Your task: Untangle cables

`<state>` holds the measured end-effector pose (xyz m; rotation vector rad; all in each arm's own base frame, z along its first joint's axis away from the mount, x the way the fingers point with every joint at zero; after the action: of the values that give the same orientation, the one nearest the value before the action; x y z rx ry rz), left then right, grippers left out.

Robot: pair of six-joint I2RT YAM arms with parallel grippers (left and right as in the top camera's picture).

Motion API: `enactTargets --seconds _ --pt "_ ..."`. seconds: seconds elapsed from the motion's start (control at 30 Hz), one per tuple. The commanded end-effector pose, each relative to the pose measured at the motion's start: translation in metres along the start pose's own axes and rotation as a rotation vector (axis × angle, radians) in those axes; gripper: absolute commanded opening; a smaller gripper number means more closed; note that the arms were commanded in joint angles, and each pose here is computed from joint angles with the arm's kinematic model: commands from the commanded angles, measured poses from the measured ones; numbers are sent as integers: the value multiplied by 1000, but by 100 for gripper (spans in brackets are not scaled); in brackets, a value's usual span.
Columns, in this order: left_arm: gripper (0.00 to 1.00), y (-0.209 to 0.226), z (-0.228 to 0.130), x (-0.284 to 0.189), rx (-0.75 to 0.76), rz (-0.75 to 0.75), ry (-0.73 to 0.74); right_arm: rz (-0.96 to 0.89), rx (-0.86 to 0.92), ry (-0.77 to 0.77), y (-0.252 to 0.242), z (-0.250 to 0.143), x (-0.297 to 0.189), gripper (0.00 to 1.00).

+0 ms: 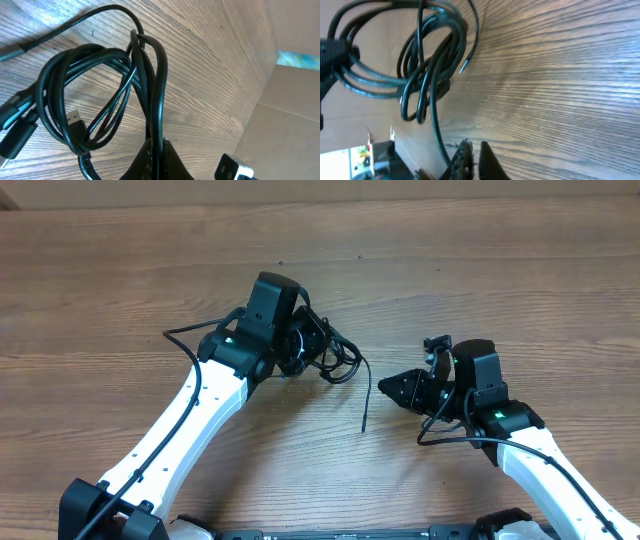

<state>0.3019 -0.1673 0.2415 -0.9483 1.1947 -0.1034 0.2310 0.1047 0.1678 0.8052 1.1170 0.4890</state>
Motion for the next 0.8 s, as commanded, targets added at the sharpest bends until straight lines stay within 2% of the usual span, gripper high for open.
enactTargets --seconds 0.0,0.03,0.1,0.13,0.23,0.37,0.53,0.6,0.63,0.77 --pt "4 -13 3 -15 40 -50 -33 8 9 -26 7 6 -1 42" --pt "4 -12 3 -15 40 -49 -33 42 -2 -13 10 6 -1 56" --pt "4 -12 3 -15 42 -49 -32 110 -27 9 17 6 -1 70" --pt "4 -13 2 -15 42 -50 -31 158 -49 22 22 7 -2 75" --pt "4 -13 2 -15 43 -54 -23 222 -78 36 29 8 -3 79" --pt "4 -14 -1 -15 44 -69 9 226 -71 34 30 8 -3 79" --pt "4 -17 -5 -14 48 -92 50 229 -77 27 31 9 -3 73" --pt "4 -19 -11 -13 41 -95 63 229 -79 25 31 9 -3 61" --pt "4 -21 -12 -13 44 -99 66 230 -79 25 31 9 -3 58" --pt "4 -28 -19 -11 59 -130 73 223 -80 20 31 9 -3 57"
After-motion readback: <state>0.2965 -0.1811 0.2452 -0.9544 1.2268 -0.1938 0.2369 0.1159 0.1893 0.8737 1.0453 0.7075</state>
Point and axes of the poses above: each gripper's point midway between its finger pads, its own x axis out along the fingers, its own y axis along the line the jaws close on, z = x × y, the point moved 10 cm from there along -x, back along the fingers, and after that the axes turned 2 degrees about x, right-handed, at the moved point
